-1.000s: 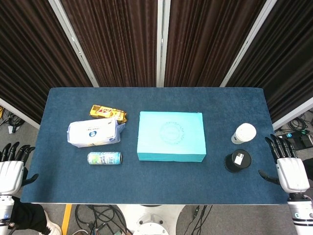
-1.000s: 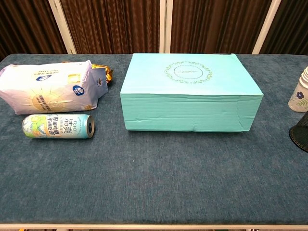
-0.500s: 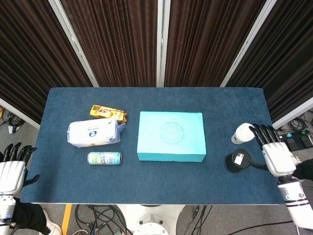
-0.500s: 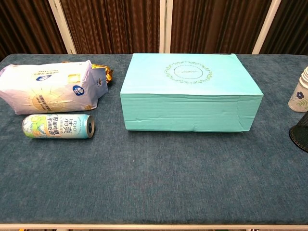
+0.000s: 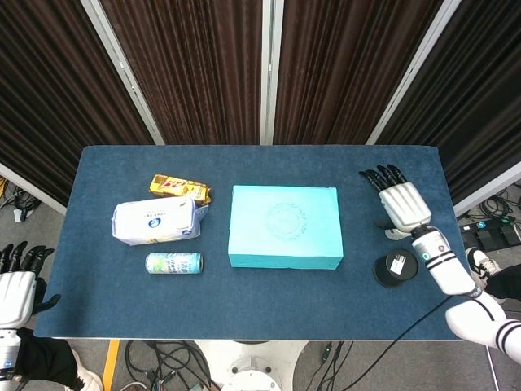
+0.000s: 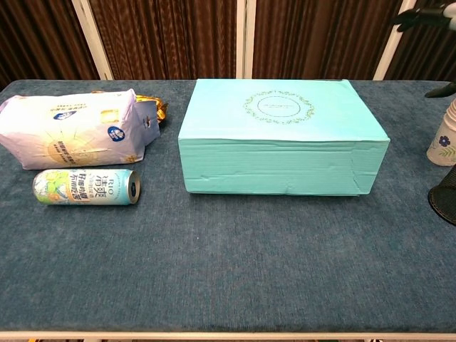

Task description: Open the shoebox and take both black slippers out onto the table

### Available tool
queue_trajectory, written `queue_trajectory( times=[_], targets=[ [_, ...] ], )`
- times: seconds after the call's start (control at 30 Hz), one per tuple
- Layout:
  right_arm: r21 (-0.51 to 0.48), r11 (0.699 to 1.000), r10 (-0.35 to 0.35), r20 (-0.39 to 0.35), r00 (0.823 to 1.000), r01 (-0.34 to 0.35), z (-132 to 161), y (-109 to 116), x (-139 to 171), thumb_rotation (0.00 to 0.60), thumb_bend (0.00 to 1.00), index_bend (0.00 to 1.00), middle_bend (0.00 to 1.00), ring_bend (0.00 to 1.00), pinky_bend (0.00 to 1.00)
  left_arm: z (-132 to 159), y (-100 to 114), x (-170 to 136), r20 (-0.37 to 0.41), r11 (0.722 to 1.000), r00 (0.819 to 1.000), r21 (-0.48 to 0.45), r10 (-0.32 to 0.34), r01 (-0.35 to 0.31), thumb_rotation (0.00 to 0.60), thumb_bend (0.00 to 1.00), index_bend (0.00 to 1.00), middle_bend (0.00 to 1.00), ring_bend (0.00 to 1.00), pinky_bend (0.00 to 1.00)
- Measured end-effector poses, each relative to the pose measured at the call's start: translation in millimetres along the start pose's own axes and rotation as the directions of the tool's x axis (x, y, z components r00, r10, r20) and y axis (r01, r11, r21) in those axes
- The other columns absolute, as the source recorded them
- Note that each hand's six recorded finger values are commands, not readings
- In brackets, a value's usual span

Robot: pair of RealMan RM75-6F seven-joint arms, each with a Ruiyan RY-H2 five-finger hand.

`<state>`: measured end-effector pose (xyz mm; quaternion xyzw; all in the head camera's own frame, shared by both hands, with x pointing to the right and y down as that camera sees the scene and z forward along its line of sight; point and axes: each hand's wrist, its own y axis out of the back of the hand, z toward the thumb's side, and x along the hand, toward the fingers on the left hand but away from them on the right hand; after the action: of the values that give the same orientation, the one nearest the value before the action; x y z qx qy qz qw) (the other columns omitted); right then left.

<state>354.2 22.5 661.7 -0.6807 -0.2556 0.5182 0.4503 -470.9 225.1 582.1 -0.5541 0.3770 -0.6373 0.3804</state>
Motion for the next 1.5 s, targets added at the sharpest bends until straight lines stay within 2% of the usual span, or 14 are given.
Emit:
queue_trajectory(
  times=[0.33, 0.6, 0.8, 0.93, 1.13, 1.2, 1.33, 1.43, 1.5],
  targets=[
    [0.079, 0.997, 0.018, -0.061, 0.998, -0.013, 23, -31, -46, 0.6, 0.0, 0.0, 0.06, 0.0, 0.0, -1, 0, -2, -0.008, 1.0, 1.0, -0.007, -0.019, 0.019, 0.6, 0.0, 0.2, 0.16, 0.05, 0.04],
    [0.103, 0.995, 0.007, -0.136, 0.991, 0.007, 48, -48, -58, 0.6, 0.0, 0.0, 0.0, 0.0, 0.0, -4, -1, -3, -0.017, 1.0, 0.999, -0.011, -0.027, 0.027, 0.6, 0.0, 0.2, 0.16, 0.05, 0.04],
    [0.104, 0.993, -0.037, -0.23, 0.972, 0.063, 66, -49, -51, 0.6, 0.0, 0.0, 0.0, 0.0, 0.0, -5, 4, -3, -0.02, 1.0, 1.0, -0.009, -0.011, 0.011, 0.6, 0.0, 0.2, 0.16, 0.05, 0.04],
    [0.099, 0.991, -0.055, -0.307, 0.95, 0.089, 77, -51, -37, 0.6, 0.0, 0.0, 0.0, 0.0, 0.0, -4, 5, -3, -0.014, 1.0, 1.0, -0.013, -0.012, 0.012, 0.6, 0.0, 0.2, 0.16, 0.05, 0.04],
    [0.088, 0.993, -0.041, -0.414, 0.909, 0.084, 95, -59, -11, 0.6, 0.0, 0.0, 0.03, 0.0, 0.0, -3, 5, -3, -0.011, 1.0, 1.0, -0.016, -0.013, 0.013, 0.6, 0.0, 0.2, 0.16, 0.05, 0.04],
    [0.092, 0.993, -0.033, -0.431, 0.902, 0.08, 97, -61, -4, 0.6, 0.0, 0.0, 0.06, 0.0, 0.0, -3, 5, -3, -0.01, 1.0, 1.0, -0.017, -0.016, 0.016, 0.6, 0.0, 0.2, 0.16, 0.05, 0.04],
    [0.14, 0.986, -0.024, -0.424, 0.905, 0.092, 91, -64, 0, 0.6, 0.0, 0.01, 0.09, 0.0, 0.0, -2, 3, -4, -0.008, 0.999, 1.0, -0.021, -0.025, 0.025, 0.6, 0.0, 0.2, 0.16, 0.05, 0.04],
    [0.147, 0.984, -0.032, -0.417, 0.908, 0.102, 89, -66, -1, 0.6, 0.01, 0.08, 0.11, 0.0, 0.0, -1, 2, -3, -0.006, 0.999, 1.0, -0.025, -0.029, 0.029, 0.6, 0.0, 0.2, 0.16, 0.05, 0.04],
    [0.141, 0.983, -0.049, -0.424, 0.905, 0.119, 92, -66, -1, 0.6, 0.03, 0.13, 0.13, 0.0, 0.0, -1, 2, -3, -0.005, 0.999, 1.0, -0.026, -0.031, 0.03, 0.6, 0.0, 0.2, 0.16, 0.05, 0.04]
  ],
)
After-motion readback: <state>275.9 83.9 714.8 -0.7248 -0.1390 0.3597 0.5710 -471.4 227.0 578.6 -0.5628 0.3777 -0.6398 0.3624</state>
